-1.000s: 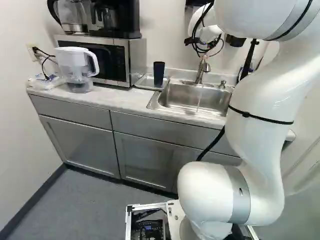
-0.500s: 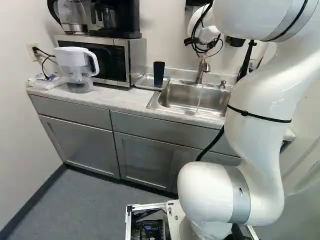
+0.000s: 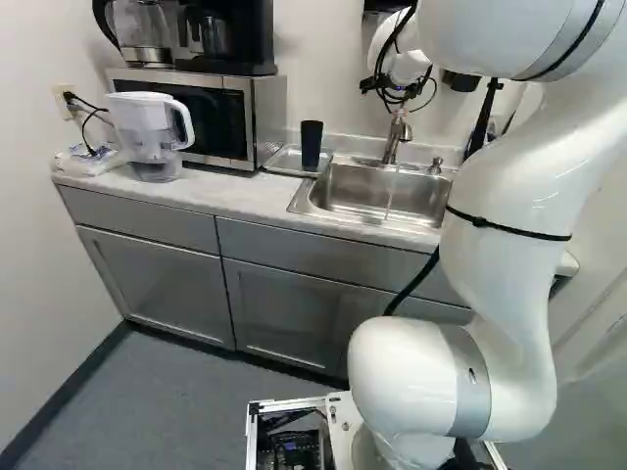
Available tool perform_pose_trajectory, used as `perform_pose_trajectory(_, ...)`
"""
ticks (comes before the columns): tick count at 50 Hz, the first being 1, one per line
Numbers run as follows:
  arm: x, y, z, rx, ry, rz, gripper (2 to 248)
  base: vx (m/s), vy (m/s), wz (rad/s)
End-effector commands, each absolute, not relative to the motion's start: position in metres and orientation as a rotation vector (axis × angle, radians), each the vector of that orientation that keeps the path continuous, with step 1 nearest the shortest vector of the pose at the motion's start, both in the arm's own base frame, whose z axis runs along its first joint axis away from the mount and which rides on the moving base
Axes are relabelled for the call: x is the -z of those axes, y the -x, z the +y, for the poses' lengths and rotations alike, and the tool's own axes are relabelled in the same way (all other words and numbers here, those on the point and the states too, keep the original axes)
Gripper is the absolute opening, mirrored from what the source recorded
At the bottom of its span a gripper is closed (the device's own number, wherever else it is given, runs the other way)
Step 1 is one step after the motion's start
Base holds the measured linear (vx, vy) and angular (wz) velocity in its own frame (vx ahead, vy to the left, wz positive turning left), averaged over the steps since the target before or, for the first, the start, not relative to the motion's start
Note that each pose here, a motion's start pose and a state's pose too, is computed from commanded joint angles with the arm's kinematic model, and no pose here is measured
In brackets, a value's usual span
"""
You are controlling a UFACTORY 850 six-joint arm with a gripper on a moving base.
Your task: Rinse the cup and place it in the tray
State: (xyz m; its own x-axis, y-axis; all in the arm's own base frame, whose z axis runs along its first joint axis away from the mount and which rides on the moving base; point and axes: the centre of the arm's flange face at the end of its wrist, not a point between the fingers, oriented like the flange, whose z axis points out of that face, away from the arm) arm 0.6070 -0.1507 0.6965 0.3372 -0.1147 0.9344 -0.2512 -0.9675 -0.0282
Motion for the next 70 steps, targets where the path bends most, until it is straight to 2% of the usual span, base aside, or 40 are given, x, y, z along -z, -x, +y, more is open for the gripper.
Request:
perform_pose_trajectory(51, -0.690, -0.585, -0.137, -1.589, -2.566, -0.335, 247, 0.000, 0.000, 0.000)
perform_pose_trajectory(70, -0.700, -0.587, -0.133, -1.736, -2.465, -0.313, 247, 0.000, 0.000, 0.000)
